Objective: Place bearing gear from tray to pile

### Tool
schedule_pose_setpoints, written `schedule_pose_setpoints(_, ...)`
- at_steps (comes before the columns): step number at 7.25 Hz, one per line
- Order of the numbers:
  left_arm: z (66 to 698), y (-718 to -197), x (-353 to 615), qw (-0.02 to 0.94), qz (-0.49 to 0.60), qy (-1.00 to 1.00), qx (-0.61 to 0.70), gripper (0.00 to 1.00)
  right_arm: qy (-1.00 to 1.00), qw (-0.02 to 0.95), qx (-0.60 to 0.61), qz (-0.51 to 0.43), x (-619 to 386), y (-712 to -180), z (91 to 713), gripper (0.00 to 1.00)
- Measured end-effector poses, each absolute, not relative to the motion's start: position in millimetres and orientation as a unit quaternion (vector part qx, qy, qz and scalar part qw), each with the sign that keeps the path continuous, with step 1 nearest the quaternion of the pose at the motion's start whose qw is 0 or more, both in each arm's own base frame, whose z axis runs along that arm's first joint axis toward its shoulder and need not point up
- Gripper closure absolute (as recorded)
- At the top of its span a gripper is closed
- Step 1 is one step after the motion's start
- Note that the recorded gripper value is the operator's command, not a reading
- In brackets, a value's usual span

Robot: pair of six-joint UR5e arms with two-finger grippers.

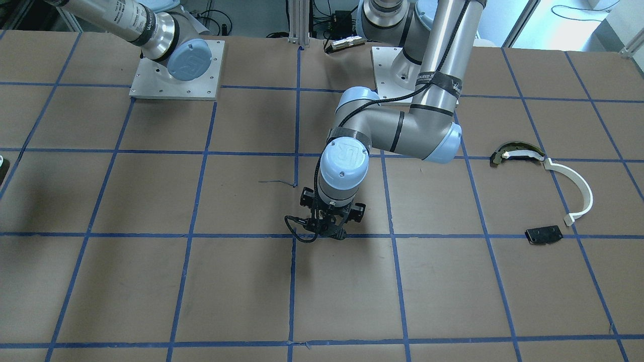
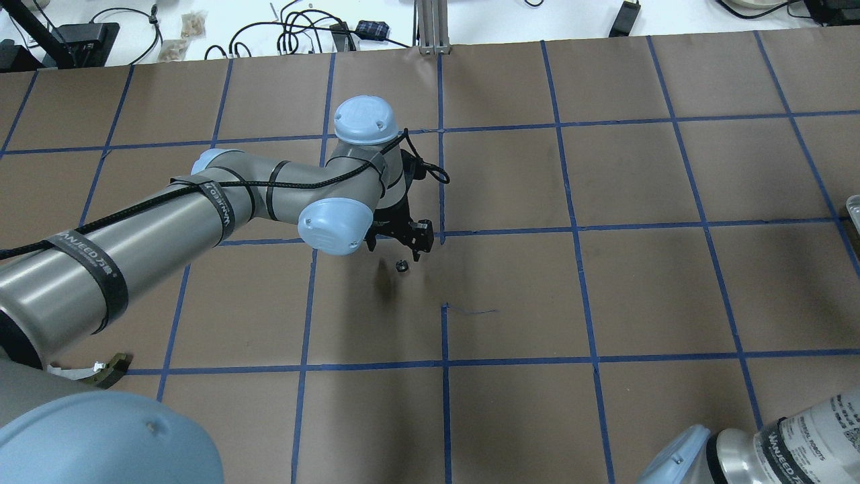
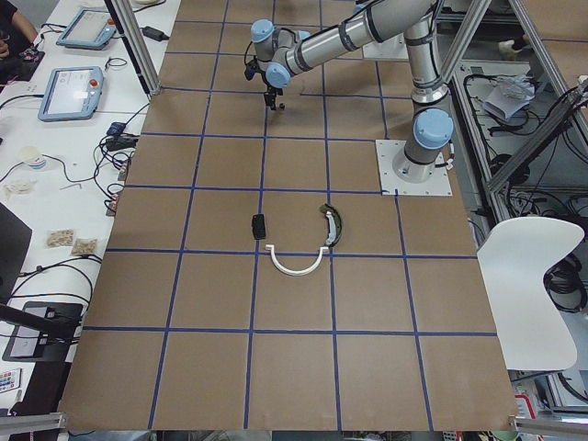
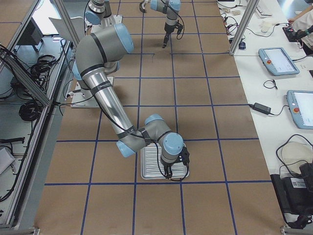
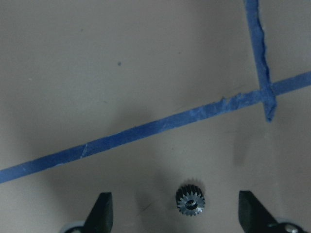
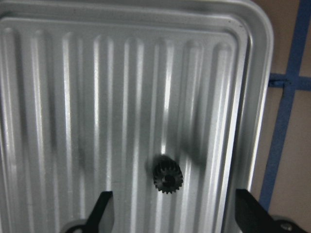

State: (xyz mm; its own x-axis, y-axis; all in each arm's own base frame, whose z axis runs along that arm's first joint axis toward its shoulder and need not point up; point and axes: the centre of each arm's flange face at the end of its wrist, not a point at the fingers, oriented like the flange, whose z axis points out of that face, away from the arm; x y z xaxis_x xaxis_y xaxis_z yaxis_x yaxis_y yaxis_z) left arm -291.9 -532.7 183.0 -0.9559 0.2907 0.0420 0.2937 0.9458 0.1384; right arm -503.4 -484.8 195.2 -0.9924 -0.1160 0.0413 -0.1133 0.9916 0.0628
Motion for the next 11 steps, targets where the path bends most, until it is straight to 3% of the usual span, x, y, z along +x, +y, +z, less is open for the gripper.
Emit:
schedule_pose_setpoints(4,177.6,-531.5,-291.6,0.009,-0.08,-0.986,-0.148,0.22,-0.997,0.023,0.063,-0.029,-503.2,-484.9,189.4,0.34)
schedule_pose_setpoints(6,171.5,-531.6,-291.8,0.009,-0.086,-0.986,-0.145,0.42,-0.997,0.02,0.064,-0.03,-502.7,-484.7,187.8,0.42)
schedule_pose_setpoints(8,166.2,-531.4,-292.3,0.01,-0.091,-0.985,-0.143,0.96,-0.997,0.02,0.064,-0.03,-502.8,-484.7,187.2,0.47)
schedule_pose_setpoints(11,166.8,-530.6,-294.3,0.01,-0.091,-0.985,-0.147,1.0,-0.997,0.017,0.064,-0.032,-503.9,-485.5,179.1,0.53)
